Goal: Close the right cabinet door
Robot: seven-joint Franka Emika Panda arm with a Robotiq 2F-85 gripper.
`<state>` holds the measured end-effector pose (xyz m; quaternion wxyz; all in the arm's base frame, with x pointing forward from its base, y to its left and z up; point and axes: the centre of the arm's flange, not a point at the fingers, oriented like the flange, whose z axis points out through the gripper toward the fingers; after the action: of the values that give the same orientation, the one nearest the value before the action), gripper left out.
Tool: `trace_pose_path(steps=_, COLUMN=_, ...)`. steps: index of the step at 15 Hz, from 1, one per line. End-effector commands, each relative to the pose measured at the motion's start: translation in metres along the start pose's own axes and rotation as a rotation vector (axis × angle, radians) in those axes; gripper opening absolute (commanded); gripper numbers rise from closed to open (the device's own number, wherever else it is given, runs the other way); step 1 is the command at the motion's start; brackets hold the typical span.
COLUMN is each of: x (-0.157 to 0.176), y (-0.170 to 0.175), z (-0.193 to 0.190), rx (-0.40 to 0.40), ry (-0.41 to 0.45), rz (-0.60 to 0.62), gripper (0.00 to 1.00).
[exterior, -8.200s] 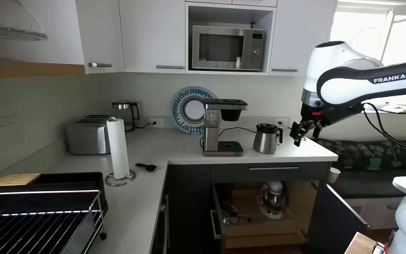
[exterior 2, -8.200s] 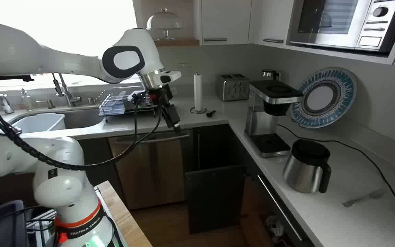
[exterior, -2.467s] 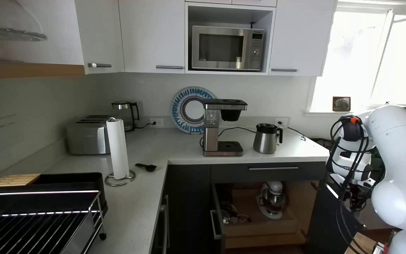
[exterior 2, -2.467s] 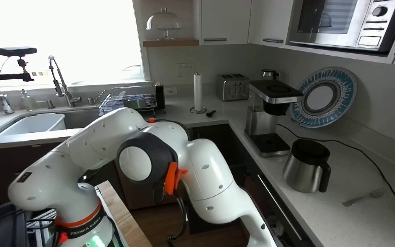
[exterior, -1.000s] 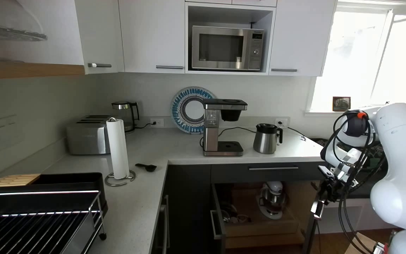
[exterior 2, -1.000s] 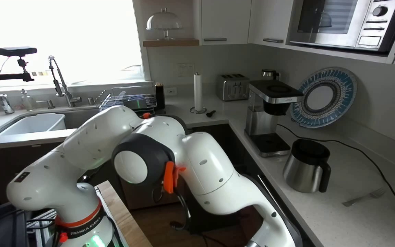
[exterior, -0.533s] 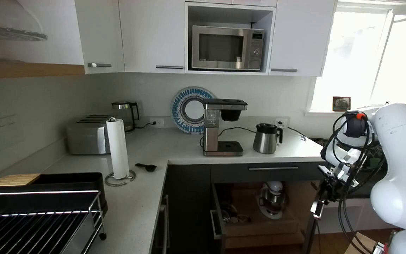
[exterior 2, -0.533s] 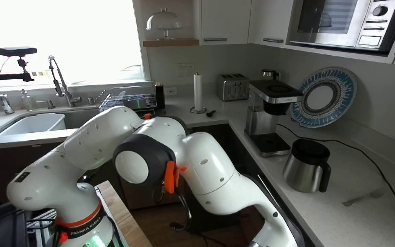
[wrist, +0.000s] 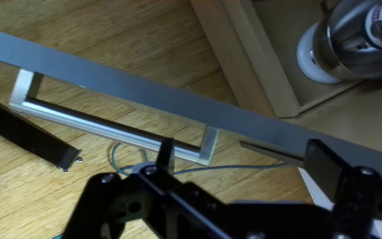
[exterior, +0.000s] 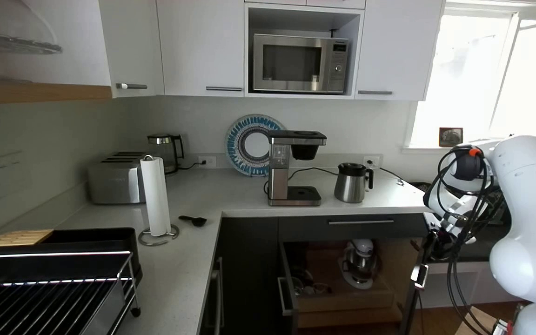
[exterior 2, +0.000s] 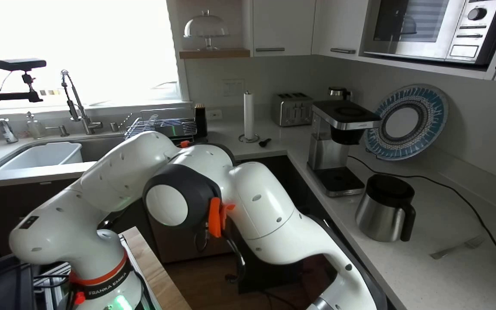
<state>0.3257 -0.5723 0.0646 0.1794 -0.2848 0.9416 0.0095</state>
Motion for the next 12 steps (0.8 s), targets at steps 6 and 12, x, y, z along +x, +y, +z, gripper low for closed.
trace_pose_path(steps=6, x=-0.005, y=0.014, z=0.007, rx=0.033, ry=0.167, rz=0.156, gripper=1.00)
trace_pose_path(steps=12, x=-0.015, y=0.027, z=0.047, rx=-0.026, ry=0.170, rz=0.278, gripper=1.00)
